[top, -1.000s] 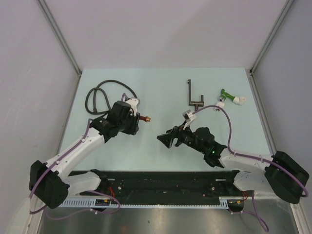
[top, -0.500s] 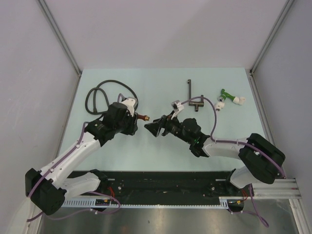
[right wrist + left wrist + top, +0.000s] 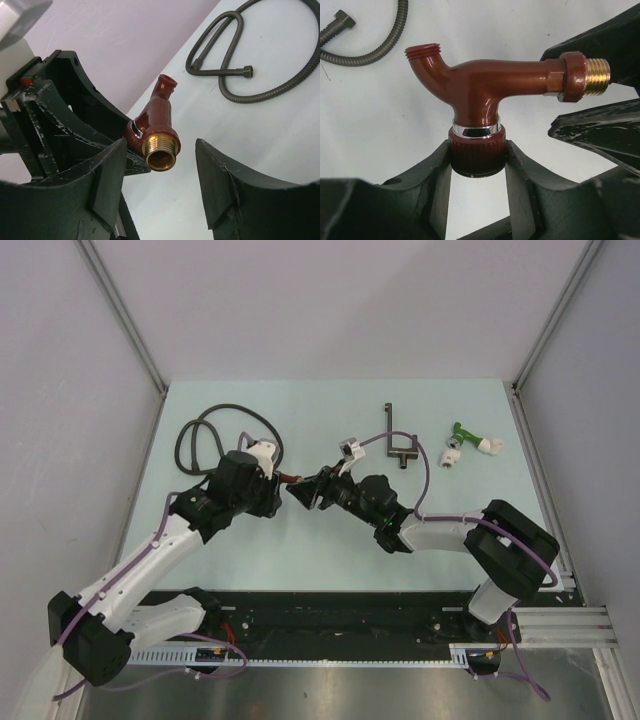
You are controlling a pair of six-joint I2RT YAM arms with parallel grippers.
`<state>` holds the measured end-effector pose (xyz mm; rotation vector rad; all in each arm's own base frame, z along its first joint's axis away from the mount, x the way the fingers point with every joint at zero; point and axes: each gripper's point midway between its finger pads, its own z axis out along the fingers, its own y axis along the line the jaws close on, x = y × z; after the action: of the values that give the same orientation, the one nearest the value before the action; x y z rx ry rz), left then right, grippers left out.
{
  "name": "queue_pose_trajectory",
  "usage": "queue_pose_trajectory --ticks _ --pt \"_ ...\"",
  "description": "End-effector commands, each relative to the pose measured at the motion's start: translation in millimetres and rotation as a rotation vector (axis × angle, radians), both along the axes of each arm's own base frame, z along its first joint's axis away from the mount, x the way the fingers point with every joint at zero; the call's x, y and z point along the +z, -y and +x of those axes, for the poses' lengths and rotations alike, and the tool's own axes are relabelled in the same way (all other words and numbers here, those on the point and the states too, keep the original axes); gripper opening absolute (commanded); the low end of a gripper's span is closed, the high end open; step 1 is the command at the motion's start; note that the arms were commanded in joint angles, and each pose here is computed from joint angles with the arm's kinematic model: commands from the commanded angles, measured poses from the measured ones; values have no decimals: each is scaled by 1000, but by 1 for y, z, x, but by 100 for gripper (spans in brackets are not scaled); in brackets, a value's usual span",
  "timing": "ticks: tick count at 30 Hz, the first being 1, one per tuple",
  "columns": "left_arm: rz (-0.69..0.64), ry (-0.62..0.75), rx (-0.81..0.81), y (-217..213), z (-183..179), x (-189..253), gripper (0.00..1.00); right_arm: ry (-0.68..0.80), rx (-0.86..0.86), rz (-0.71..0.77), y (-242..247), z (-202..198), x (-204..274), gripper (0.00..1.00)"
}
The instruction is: Install the water faucets
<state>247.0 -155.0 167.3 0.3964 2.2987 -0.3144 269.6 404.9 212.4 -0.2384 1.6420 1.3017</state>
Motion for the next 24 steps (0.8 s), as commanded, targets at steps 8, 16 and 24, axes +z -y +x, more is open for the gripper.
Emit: queue_pose_trajectory --ticks 8,16,24 --pt "-63 79 -22 7 2 21 0 49 4 86 -11 2 28 53" --pt "-63 79 -22 7 1 21 0 65 2 108 -10 1 37 53" --pt "-62 77 -28 8 1 20 0 72 -24 112 -8 5 42 53"
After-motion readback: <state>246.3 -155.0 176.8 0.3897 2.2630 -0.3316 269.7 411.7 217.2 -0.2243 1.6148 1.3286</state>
